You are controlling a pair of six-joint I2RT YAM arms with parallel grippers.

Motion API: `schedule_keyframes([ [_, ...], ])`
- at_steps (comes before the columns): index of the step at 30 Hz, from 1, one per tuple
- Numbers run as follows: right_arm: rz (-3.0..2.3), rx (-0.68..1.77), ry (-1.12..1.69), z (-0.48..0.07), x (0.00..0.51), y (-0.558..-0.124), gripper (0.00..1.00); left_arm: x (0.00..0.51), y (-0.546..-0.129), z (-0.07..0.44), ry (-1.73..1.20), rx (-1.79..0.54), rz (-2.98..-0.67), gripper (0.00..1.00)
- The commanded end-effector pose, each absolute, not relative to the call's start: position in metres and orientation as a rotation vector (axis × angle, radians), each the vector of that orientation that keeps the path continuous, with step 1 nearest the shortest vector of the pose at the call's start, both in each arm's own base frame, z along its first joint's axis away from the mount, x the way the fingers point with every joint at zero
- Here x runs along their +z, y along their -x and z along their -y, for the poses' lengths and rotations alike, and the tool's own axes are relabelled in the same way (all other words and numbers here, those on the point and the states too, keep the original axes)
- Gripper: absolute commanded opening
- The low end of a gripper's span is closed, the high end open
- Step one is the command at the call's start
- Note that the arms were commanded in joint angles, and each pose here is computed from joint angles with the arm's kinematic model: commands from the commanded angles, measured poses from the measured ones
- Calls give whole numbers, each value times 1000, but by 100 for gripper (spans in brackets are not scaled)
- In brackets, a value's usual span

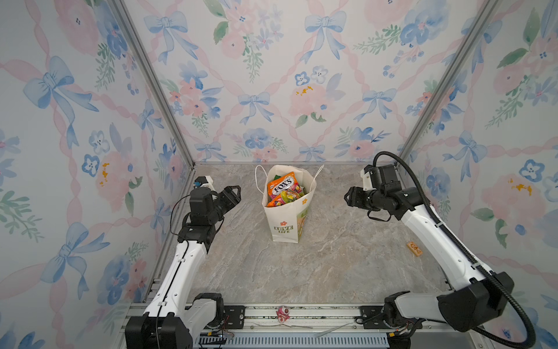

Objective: Place the snacks into the paper bag

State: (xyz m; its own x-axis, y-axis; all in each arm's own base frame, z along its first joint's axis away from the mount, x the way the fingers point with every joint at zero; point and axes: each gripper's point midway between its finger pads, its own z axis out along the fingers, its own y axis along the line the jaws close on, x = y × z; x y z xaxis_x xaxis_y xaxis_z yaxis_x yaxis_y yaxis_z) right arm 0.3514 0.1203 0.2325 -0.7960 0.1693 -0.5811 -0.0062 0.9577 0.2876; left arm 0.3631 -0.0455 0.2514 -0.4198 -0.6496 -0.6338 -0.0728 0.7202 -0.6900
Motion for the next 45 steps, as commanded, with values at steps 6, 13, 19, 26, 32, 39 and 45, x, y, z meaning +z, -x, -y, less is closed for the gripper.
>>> schedule_keyframes([
  [6,-2412,313,-82,-125,204,-385,77,221,-374,38,548,-646,-1915,98],
  [13,-2381,257,-93,-134,175,-402,78,196,-388,46,491,-560,-1981,98],
  [19,-2380,240,-41,-176,164,-409,79,173,-389,59,473,-554,-2022,98],
  [26,-2375,263,25,-227,159,-424,79,163,-392,66,456,-545,-2040,98],
  [32,-2371,239,19,-232,156,-428,79,146,-404,92,401,-575,-2082,98],
  [39,-2369,253,38,-241,157,-424,79,137,-408,125,341,-591,-2112,98],
  [45,-2377,224,96,-258,152,-422,79,150,-416,144,291,-614,-2094,98],
])
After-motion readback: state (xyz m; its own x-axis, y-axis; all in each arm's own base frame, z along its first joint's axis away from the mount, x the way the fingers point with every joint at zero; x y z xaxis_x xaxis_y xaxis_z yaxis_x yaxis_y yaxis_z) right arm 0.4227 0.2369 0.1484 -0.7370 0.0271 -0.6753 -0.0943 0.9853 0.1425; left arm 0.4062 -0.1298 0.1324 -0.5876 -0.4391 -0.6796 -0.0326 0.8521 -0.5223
